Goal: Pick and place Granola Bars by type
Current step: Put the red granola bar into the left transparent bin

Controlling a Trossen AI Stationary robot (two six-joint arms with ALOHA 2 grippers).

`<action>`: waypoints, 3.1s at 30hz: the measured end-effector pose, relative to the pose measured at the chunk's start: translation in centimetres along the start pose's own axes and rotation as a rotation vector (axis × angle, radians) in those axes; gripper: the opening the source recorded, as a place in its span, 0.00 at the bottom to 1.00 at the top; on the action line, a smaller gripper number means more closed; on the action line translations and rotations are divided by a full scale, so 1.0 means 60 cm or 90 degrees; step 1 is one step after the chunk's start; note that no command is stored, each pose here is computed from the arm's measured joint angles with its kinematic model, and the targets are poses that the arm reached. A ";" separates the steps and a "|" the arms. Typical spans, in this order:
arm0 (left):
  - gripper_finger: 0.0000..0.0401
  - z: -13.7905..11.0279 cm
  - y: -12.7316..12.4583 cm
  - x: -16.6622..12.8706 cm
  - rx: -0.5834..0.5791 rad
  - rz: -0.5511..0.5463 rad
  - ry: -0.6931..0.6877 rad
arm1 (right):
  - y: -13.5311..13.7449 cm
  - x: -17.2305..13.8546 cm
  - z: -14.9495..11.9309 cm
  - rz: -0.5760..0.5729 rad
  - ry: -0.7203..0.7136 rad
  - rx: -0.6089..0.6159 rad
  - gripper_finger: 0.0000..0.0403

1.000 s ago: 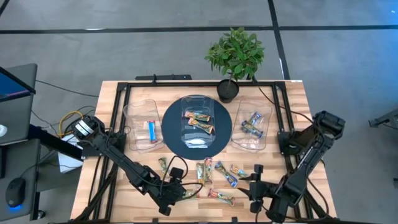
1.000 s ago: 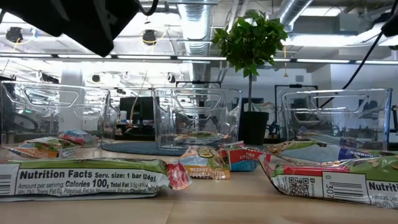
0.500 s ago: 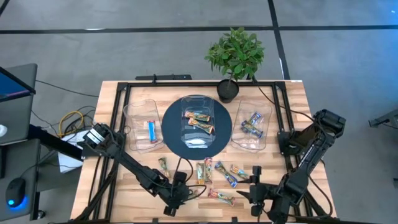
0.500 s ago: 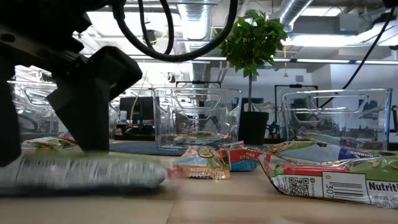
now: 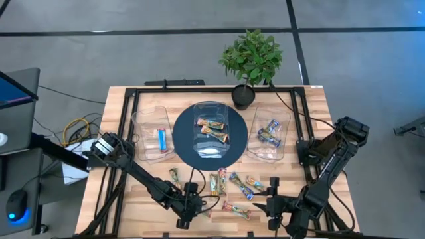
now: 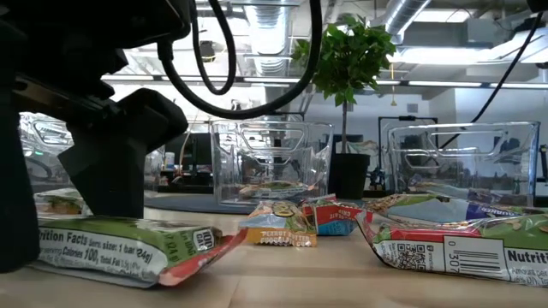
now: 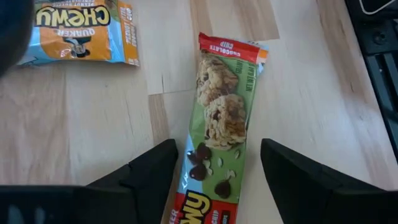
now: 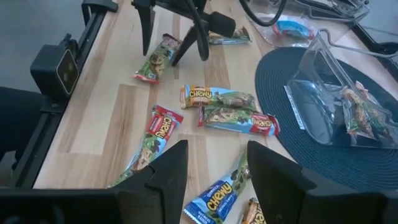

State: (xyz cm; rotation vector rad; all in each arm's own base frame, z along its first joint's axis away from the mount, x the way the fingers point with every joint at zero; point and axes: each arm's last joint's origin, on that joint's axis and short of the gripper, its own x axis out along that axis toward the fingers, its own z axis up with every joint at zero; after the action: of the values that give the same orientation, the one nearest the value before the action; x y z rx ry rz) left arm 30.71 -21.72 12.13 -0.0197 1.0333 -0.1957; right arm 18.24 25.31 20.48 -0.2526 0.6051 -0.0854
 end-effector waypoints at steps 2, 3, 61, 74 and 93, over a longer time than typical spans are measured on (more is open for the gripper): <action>0.59 0.001 -0.001 -0.001 0.002 0.002 0.002 | 0.000 0.000 0.000 -0.001 0.001 -0.002 0.39; 0.59 0.001 -0.001 -0.001 0.004 0.002 0.003 | 0.000 0.000 -0.001 -0.001 0.002 -0.002 0.39; 0.28 0.076 -0.031 -0.136 0.182 0.380 0.108 | -0.001 0.000 -0.002 -0.003 0.004 -0.004 0.39; 0.28 0.030 -0.019 -0.221 0.160 0.611 0.113 | -0.002 0.003 -0.001 -0.005 0.005 -0.002 0.39; 0.28 -0.098 0.108 -0.253 0.024 0.683 0.192 | -0.002 0.004 -0.002 -0.006 0.007 -0.004 0.39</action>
State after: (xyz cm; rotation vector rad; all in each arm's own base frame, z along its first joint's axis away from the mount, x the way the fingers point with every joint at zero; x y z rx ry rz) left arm 19.12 -12.33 21.33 0.6032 1.2095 0.7790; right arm 18.36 25.11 20.31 -0.2610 0.6153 -0.0938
